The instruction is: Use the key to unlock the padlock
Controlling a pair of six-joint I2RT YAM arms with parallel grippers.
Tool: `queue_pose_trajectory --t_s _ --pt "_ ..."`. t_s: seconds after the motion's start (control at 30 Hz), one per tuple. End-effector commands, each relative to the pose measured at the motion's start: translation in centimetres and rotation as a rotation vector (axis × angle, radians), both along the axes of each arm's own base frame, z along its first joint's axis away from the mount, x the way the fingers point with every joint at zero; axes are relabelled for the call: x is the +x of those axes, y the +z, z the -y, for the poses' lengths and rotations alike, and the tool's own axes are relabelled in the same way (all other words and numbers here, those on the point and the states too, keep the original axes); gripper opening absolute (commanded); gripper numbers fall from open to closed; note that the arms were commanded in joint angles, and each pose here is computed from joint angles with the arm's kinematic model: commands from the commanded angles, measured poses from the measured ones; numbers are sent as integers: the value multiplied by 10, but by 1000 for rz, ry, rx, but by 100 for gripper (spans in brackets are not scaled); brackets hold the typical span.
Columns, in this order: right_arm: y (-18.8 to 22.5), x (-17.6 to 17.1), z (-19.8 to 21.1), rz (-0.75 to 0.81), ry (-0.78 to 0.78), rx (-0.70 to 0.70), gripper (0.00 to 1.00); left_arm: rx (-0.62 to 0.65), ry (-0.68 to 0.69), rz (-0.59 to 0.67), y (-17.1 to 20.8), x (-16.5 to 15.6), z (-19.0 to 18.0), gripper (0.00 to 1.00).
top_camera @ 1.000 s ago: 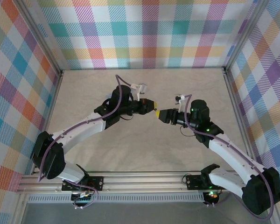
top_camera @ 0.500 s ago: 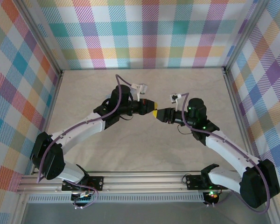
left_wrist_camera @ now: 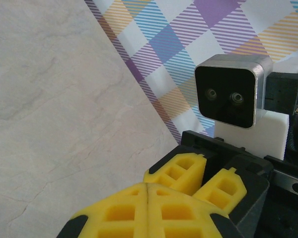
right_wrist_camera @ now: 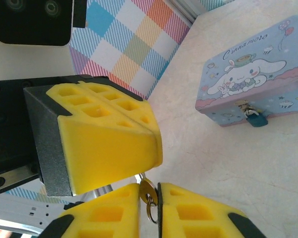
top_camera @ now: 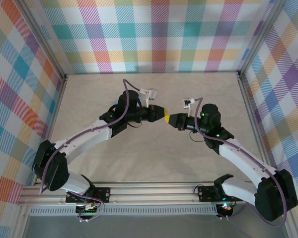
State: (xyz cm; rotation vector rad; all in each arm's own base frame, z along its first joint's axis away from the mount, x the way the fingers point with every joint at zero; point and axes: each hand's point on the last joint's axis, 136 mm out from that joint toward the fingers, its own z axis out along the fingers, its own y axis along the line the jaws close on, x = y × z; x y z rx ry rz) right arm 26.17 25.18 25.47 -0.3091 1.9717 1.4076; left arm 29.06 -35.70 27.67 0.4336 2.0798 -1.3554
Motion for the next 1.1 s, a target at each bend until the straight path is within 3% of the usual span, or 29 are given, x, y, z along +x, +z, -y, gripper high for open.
queue_pose_trajectory --t_s 0.0,0.2,0.33,0.43,0.47,0.57,0.67,0.83,1.07 --pt "9 1 -1 38 11 14 10 -43 -21 34 18 -5 2 0" --pt "7 2 0 34 1 0 1 -42 -17 34 18 -4 2 0" --pt "1 2 2 22 -8 -34 0 -28 -6 36 18 -3 0 8" --pt "-9 3 6 2 -23 -79 0 4 46 37 17 5 -8 41" --pt "-13 3 8 -5 -32 -100 0 25 74 32 15 9 -13 48" --pt "-26 2 14 -26 -52 -163 0 81 157 6 6 25 -31 62" --pt "-41 1 22 -50 -80 -237 0 133 226 -23 -5 43 -50 70" --pt "-59 1 38 -86 -140 -348 0 368 375 -99 -50 77 -90 78" --pt "-74 1 52 -136 -196 -423 0 671 426 -116 -103 124 -112 80"
